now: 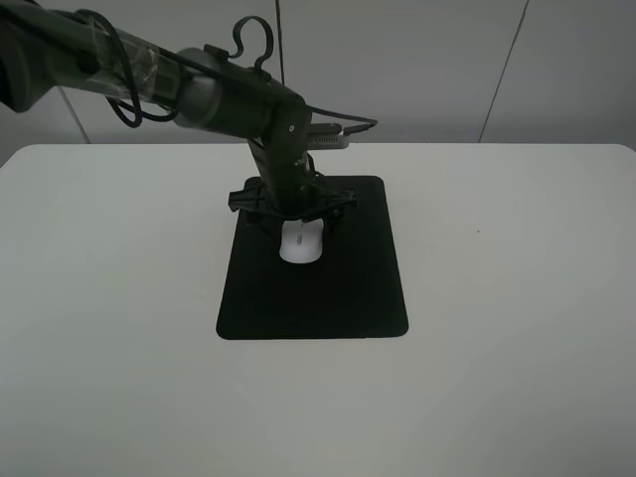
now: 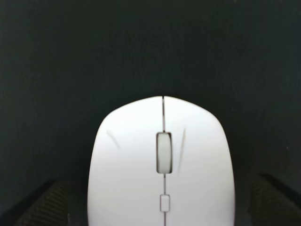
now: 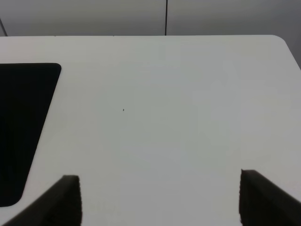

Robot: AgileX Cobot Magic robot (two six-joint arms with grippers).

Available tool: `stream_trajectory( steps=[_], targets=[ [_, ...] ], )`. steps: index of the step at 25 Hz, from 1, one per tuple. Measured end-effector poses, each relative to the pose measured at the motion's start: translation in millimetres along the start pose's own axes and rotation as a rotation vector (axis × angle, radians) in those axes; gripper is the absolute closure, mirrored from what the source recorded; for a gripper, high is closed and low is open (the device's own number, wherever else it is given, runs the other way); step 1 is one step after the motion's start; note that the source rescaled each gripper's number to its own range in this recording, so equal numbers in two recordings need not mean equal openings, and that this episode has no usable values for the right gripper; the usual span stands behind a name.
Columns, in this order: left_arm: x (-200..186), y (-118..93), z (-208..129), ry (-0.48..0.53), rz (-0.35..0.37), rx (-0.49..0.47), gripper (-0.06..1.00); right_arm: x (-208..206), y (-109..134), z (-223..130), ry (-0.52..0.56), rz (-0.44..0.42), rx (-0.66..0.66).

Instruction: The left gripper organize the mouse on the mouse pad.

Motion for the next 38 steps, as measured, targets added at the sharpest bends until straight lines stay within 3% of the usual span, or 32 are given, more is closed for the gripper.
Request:
stream_trajectory(
  steps=[5, 10, 17, 28, 38],
  targets=[
    [-19, -5, 8, -0.031, -0.029, -0.003, -0.06, 0, 0, 0, 0.000, 0.000, 0.000],
    [-69, -5, 26, -0.089, -0.046, 0.052, -0.06, 0, 0, 0, 0.000, 0.000, 0.000],
    [-144, 15, 40, -0.169, 0.027, 0.183, -0.06, 0, 0, 0, 0.000, 0.000, 0.000],
    [-256, 59, 44, -0.288, 0.118, 0.192, -0.06, 0, 0, 0, 0.000, 0.000, 0.000],
    [-326, 78, 36, -0.376, 0.025, 0.190, -0.06, 0, 0, 0, 0.000, 0.000, 0.000]
  ],
)
Point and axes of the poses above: a point on each arm's last joint axis where the gripper is mounted, x pointing out along that axis toward the gripper, y along the wrist's bending axis when the last joint is at zero, z = x × y, the point moved 7 cm from there along x, pointing out along that axis toward the gripper, and after that the axes turned 14 degrees about -x, right-handed, at the moved point
